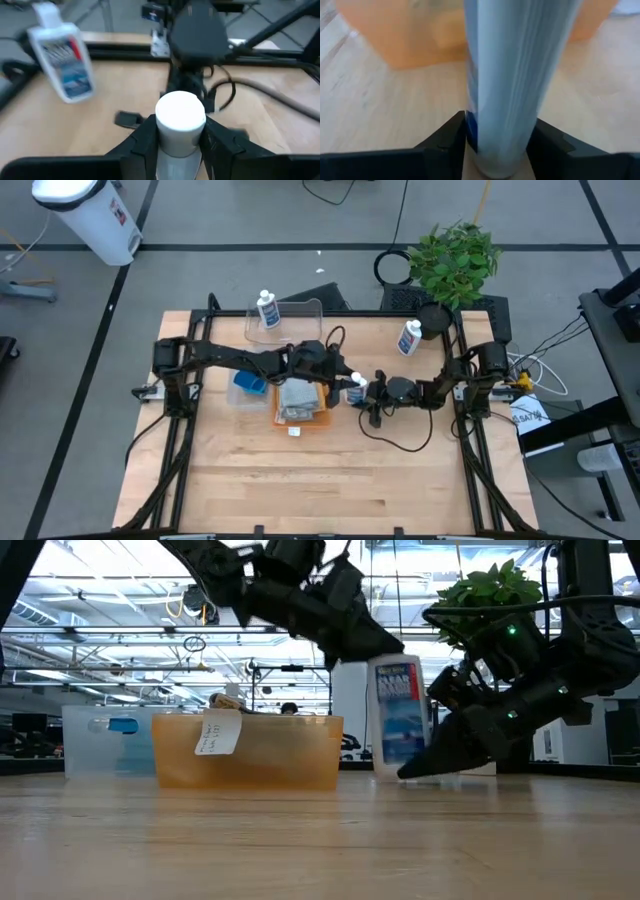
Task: Pick & Place Kitchen Items
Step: Put the plastic restorer bottle into the transparent bin
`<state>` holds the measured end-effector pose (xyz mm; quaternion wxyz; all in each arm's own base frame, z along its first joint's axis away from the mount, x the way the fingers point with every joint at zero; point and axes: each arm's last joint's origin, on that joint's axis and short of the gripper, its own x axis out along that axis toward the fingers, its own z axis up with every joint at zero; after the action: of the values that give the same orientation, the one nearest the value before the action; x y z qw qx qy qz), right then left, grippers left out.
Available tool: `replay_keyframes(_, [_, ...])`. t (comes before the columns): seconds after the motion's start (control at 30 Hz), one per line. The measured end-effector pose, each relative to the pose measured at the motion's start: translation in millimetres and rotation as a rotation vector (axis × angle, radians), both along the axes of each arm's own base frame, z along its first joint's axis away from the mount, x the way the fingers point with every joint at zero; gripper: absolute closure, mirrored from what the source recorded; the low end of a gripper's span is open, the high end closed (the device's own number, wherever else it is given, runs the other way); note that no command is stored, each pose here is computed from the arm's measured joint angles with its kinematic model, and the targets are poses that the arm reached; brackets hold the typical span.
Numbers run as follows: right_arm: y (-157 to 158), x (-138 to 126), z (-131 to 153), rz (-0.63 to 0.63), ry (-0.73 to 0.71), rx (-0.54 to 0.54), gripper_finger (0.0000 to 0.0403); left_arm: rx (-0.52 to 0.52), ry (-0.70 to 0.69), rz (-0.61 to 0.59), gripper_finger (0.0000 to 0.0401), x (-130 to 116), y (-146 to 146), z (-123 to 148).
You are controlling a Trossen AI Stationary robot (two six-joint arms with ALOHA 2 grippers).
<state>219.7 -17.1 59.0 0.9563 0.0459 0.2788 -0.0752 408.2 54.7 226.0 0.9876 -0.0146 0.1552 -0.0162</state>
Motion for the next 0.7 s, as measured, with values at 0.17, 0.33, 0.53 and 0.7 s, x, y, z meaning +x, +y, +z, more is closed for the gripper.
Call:
replay_keyframes(0.17, [-0.2, 0.7, 1.1, -0.025, -0.019, 0.037, 0.0234, 0.1, -0.084, 0.082, 0.0286, -25.0, 1.6, 55.4])
replay_keyframes(0.33, [0.0, 0.7, 1.2, -0.029, -0.022, 0.05, 0.0222, 0.139, -0.071, 0.114, 0.0286, -59.5, 5.9, 91.7])
replay_keyframes(0.53, [0.0, 0.7, 1.2, -0.029, -0.022, 0.05, 0.0224, 0.196, -0.093, 0.237, 0.0286, -119.5, 23.3, 138.5])
replay_keyframes(0.7, [0.0, 0.7, 1.2, -0.029, -0.022, 0.05, 0.0231, 0.215, -0.08, 0.401, 0.0286, -164.9, 41.2, 153.4])
